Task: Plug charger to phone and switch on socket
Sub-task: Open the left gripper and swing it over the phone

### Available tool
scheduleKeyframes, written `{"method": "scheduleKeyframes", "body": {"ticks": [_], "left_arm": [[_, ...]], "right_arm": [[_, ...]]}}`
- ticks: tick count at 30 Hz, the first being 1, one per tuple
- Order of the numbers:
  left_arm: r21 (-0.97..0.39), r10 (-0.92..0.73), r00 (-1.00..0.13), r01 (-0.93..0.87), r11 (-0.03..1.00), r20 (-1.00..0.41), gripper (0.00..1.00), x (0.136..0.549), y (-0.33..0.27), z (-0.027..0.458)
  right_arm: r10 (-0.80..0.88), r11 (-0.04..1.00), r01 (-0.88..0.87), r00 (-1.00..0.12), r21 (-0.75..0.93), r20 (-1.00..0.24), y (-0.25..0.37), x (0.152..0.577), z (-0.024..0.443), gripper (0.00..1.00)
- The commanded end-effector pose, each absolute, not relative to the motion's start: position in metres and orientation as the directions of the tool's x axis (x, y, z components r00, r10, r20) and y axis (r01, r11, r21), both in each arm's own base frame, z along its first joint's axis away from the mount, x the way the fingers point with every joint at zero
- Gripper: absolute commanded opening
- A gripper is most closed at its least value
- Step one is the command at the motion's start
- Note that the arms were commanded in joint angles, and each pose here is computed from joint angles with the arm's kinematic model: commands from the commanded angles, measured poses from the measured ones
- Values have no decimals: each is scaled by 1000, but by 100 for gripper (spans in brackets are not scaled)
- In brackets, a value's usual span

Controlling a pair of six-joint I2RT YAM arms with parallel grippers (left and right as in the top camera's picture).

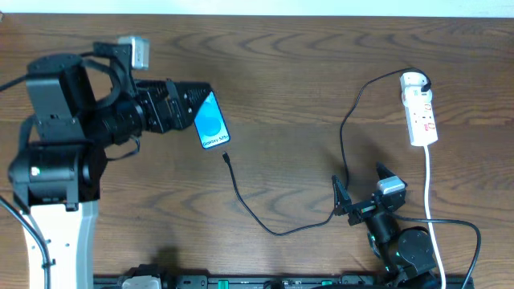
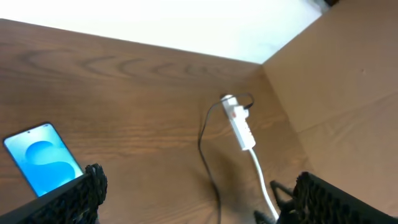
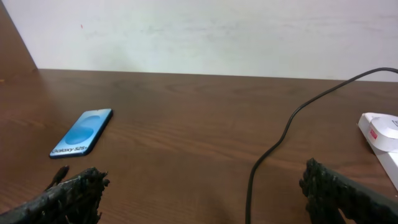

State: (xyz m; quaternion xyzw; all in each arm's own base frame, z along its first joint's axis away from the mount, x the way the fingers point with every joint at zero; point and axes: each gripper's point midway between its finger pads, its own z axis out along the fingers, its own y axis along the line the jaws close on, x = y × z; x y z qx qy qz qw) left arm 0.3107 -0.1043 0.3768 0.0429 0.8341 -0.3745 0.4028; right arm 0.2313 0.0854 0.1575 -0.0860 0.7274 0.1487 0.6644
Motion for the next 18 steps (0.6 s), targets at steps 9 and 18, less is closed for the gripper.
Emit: {"method": "scheduleKeyframes", "body": {"ticks": [9, 18], "left_arm": [[-459, -172, -666, 284, 842, -726, 98, 347, -135, 418], [-284, -18, -824, 174, 943, -566, 98, 361, -155, 354]], "right_arm": [[82, 942, -315, -111, 114, -990, 84, 232, 156, 99], [83, 942, -315, -111, 114, -990, 84, 232, 156, 99]]}}
